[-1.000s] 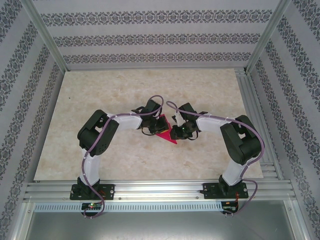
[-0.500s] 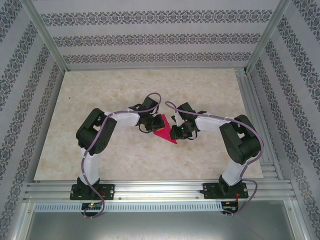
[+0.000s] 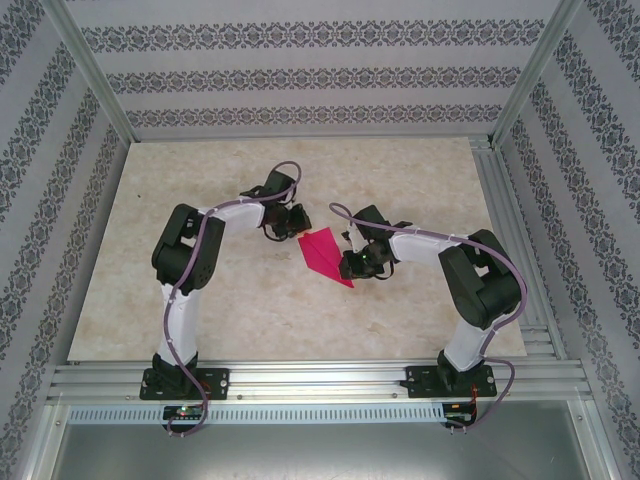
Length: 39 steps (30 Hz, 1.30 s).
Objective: Fold a paper plane with a square sheet of paper (fold left side to right side)
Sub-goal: Fourth fold the wing at the center of the table.
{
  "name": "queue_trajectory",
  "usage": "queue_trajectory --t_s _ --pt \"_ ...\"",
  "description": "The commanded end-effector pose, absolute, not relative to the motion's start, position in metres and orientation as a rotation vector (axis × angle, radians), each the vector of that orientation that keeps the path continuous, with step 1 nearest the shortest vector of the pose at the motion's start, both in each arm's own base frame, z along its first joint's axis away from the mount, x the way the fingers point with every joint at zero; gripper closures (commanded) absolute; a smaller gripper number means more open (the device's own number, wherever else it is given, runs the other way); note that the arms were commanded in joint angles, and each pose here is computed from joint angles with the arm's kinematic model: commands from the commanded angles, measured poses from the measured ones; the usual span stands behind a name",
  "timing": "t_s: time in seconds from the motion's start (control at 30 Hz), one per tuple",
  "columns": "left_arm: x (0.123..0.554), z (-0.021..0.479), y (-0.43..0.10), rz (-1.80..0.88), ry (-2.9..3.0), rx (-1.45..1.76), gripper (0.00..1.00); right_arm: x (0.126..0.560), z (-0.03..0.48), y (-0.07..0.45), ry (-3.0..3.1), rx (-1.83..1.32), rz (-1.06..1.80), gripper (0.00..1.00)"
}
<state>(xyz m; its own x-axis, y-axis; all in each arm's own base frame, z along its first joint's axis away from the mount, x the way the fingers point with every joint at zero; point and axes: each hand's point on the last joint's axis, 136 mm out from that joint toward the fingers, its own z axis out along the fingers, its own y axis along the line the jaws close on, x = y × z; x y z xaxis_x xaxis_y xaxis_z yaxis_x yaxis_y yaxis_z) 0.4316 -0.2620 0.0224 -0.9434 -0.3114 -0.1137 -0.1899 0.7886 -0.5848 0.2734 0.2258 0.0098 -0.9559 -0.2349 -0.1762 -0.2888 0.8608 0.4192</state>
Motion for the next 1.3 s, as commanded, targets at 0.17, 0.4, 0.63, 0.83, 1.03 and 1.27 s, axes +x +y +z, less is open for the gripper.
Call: queue_trajectory --t_s 0.17,0.4,0.63,0.83,1.03,1.27 --pt "0.451 0.048 -0.208 -0.736 2.701 -0.398 0.82 0.245 -0.029 0.191 3.091 -0.390 0.427 0.80" --pt "0.404 0.094 -0.258 -0.958 2.642 -0.215 0.82 0.248 -0.026 0.194 3.080 -0.381 0.448 0.80" --pt "0.364 0.079 -0.328 -1.117 2.692 -0.058 0.82 0.249 -0.026 0.194 3.080 -0.374 0.454 0.80" --pt "0.364 0.053 -0.344 -1.082 2.761 -0.037 0.83 0.250 -0.025 0.195 3.080 -0.372 0.456 0.80" --pt "0.361 0.027 -0.333 -0.968 2.823 -0.057 0.83 0.252 -0.021 0.199 3.071 -0.358 0.489 0.80" --pt "0.359 0.002 -0.317 -0.827 2.881 -0.079 0.84 0.268 0.019 0.213 2.973 -0.277 0.618 0.78"
